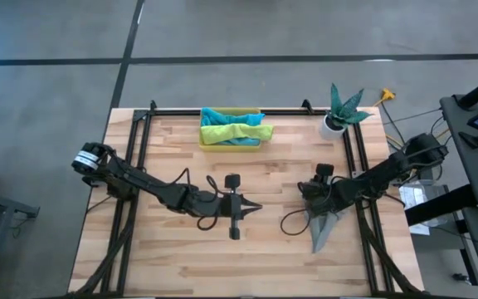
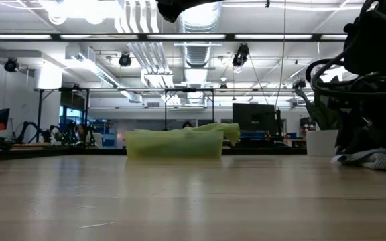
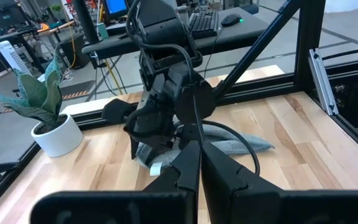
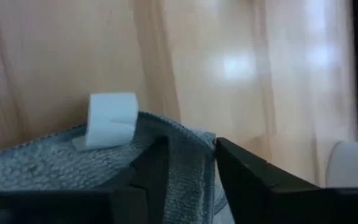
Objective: Roll microfiber towels into tight, uniform cylinder then place into a basket
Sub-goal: Roll the gray towel
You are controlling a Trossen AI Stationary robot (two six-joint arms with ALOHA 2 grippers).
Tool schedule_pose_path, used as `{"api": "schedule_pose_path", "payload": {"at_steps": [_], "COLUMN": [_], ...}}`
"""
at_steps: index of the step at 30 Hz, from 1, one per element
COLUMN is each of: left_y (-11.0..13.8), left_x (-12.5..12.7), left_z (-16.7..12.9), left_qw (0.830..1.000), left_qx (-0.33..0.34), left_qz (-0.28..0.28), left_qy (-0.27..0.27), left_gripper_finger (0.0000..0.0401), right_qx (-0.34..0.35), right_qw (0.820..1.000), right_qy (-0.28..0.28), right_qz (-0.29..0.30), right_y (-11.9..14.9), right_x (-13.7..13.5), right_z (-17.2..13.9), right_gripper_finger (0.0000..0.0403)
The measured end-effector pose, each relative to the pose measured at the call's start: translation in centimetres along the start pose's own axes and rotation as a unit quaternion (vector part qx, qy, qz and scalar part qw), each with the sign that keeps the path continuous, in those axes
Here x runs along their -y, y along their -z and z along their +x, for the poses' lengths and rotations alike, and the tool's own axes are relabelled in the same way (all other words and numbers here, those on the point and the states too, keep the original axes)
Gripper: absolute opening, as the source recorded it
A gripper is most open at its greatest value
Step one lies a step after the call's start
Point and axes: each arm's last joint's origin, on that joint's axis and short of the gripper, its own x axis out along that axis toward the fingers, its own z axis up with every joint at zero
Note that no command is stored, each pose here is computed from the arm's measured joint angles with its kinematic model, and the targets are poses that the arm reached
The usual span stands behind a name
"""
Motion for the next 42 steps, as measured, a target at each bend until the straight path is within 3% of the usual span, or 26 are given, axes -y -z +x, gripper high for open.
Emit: {"api": "schedule_pose_path", "payload": {"at_steps": [8,16,24,32,42], "left_y": [0.0,0.0,0.0,0.0,0.0], "left_x": [0.0,0.0,0.0,0.0,0.0], "left_z": [0.0,0.0,0.0,0.0,0.0], "left_qw": [1.0,1.0,1.0,1.0,1.0], "left_qx": [0.0,0.0,0.0,0.0,0.0], "left_qz": [0.001,0.001,0.002,0.002,0.002], "left_qy": [0.0,0.0,0.0,0.001,0.0], "left_gripper_finger": [0.0,0.0,0.0,0.0,0.0], "right_qx": [0.016,0.022,0.027,0.061,0.055], "right_qw": [1.0,1.0,0.988,0.986,0.988], "right_qy": [-0.002,-0.005,-0.016,-0.03,-0.019], "right_qz": [-0.002,0.0,0.152,0.15,0.141], "right_y": [-0.4,-0.8,-1.3,-3.6,-3.1], "right_x": [0.3,0.3,0.3,0.5,0.5], "right_z": [-0.5,-0.7,-1.1,-2.6,-2.2], "right_gripper_finger": [0.0062,0.003,0.0029,0.0057,0.0144]}}
